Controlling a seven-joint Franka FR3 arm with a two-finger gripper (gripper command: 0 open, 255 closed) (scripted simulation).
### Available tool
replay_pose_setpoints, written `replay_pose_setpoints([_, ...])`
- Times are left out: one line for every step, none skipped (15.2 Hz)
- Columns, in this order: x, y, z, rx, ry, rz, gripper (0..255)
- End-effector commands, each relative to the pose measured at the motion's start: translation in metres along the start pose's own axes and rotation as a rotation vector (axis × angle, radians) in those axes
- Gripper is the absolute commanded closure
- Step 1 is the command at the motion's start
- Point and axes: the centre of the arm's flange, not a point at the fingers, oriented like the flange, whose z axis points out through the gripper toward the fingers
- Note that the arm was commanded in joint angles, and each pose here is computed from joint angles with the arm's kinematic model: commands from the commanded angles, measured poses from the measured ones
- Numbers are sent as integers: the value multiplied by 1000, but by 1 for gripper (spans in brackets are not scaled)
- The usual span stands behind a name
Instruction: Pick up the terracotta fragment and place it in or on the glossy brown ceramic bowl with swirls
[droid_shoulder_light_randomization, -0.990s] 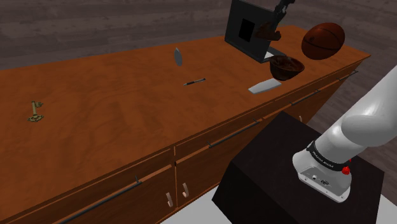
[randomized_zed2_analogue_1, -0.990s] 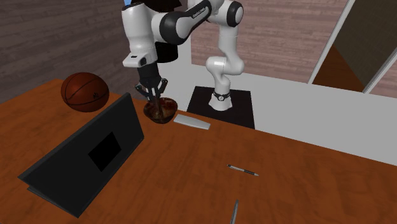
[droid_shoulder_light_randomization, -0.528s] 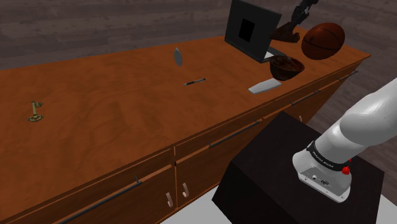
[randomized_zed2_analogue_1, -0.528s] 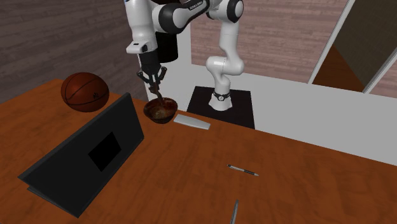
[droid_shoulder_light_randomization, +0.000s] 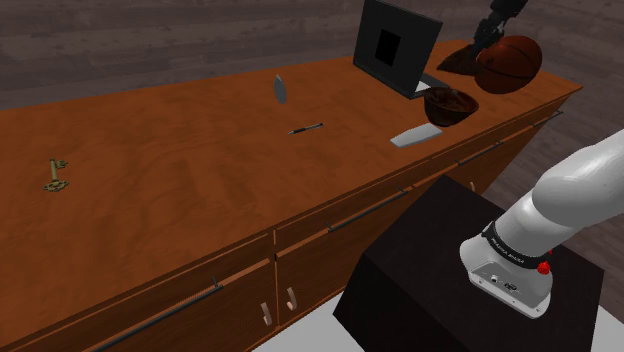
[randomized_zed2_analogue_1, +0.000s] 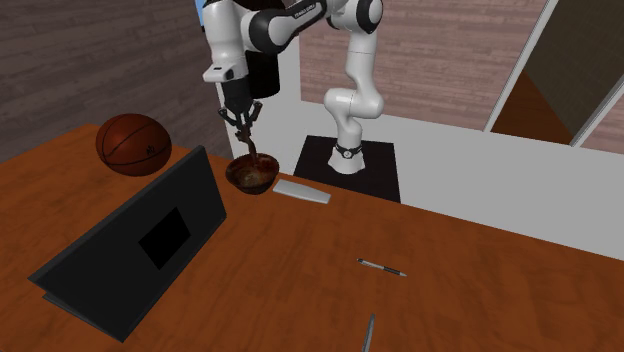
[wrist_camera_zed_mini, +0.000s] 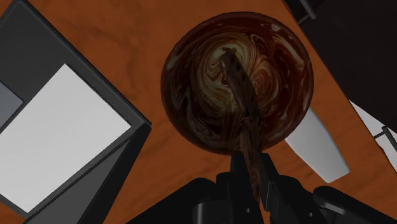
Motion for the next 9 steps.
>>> replay_pose_setpoints([-2,-1,11,0,0,0,255])
replay_pose_setpoints([-2,-1,16,0,0,0,255])
replay_pose_setpoints([-3,-1,21,0,0,0,255])
replay_pose_setpoints([-4,-1,26,0,0,0,255])
replay_pose_setpoints([-5,-1,32,0,0,0,255])
replay_pose_setpoints([-6,-1,37,0,0,0,255])
replay_pose_setpoints([-7,-1,42,0,0,0,255])
replay_pose_setpoints([-7,-1,47,0,0,0,255])
replay_pose_setpoints([-8,-1,52,0,0,0,255])
